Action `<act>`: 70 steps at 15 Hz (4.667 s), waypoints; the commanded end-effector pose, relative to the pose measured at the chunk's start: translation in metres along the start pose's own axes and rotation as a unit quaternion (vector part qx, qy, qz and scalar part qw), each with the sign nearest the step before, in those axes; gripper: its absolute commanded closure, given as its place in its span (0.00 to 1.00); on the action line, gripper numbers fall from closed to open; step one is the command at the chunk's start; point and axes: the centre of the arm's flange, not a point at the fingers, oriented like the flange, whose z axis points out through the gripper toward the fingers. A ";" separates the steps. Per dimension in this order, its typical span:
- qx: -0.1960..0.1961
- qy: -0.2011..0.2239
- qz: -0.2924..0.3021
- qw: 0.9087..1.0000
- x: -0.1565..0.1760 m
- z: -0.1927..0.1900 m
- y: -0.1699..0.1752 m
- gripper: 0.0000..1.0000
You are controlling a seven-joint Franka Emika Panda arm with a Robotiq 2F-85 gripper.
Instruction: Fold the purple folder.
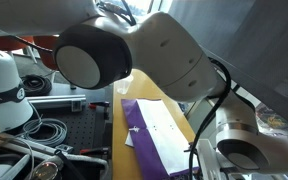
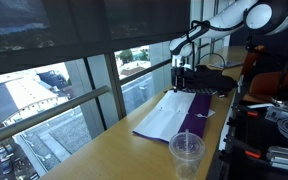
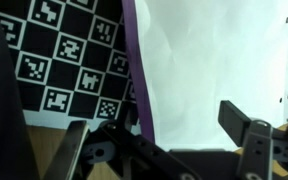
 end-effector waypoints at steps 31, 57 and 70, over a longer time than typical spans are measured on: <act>-0.236 0.025 -0.083 0.968 -0.012 -0.152 -0.042 1.00; -0.341 -0.063 -0.188 0.919 -0.103 -0.103 -0.252 1.00; -0.360 0.020 -0.217 0.907 -0.094 -0.091 -0.258 1.00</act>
